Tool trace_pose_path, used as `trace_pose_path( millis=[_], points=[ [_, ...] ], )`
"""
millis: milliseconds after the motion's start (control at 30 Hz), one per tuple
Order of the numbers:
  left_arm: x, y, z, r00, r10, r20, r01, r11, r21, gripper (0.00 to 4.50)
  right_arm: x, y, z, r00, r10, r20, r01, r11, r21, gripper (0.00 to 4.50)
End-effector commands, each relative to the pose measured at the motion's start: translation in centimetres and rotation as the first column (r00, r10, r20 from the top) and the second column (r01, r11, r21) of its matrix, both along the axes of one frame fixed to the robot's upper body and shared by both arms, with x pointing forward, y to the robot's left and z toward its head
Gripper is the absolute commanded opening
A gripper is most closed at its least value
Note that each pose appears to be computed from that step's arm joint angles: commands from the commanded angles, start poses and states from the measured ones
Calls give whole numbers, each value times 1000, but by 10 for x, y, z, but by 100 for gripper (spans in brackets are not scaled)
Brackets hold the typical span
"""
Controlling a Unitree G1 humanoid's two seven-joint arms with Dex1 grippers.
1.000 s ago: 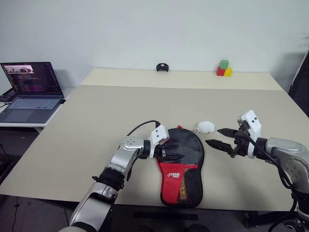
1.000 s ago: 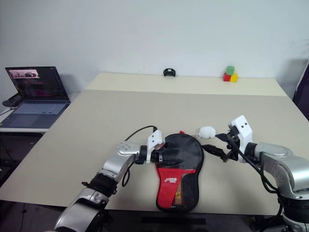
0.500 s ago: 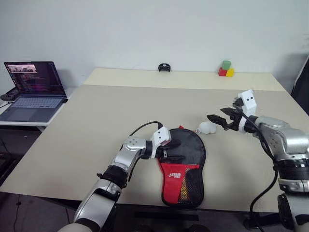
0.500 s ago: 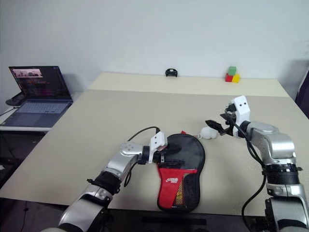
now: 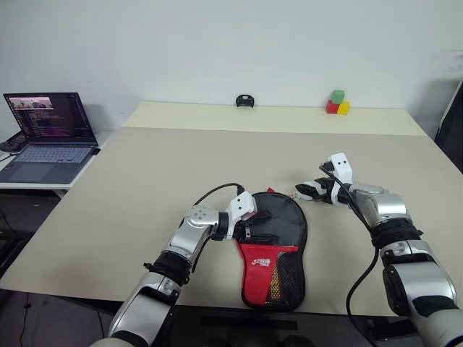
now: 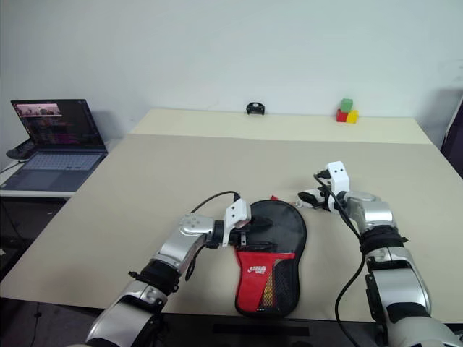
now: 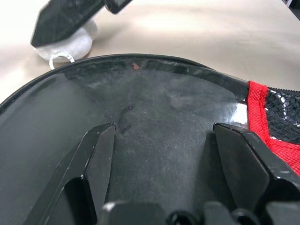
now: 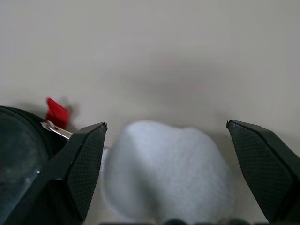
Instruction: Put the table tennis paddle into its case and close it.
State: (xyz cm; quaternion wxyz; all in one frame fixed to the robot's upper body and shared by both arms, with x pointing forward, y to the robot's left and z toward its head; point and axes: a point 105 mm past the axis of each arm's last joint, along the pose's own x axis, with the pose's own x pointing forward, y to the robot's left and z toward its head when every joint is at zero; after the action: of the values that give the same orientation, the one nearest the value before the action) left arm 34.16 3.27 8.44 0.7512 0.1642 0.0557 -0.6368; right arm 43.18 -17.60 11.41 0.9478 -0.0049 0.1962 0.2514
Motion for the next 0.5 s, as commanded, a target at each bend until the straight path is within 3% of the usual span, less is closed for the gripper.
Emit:
trace_pose_path(
  millis=[33, 133, 233, 500],
  points=[
    [-2, 3, -15, 1000, -5, -23, 7, 997, 75, 361, 5, 3, 14, 998, 21, 55, -20, 1000, -9, 450],
    [-3, 5, -21, 999, -12, -31, 15, 994, 105, 361, 4, 2, 10, 999, 18, 45, -18, 1000, -9, 450],
    [-3, 4, -28, 998, -5, -64, 13, 993, 115, 366, 3, 4, 8, 999, 18, 37, -18, 1000, 2, 393],
    [-1, 0, -45, 995, 5, -103, 11, 987, 158, 366, -2, 5, 2, 999, 22, 23, -22, 1000, -6, 123]
  ],
)
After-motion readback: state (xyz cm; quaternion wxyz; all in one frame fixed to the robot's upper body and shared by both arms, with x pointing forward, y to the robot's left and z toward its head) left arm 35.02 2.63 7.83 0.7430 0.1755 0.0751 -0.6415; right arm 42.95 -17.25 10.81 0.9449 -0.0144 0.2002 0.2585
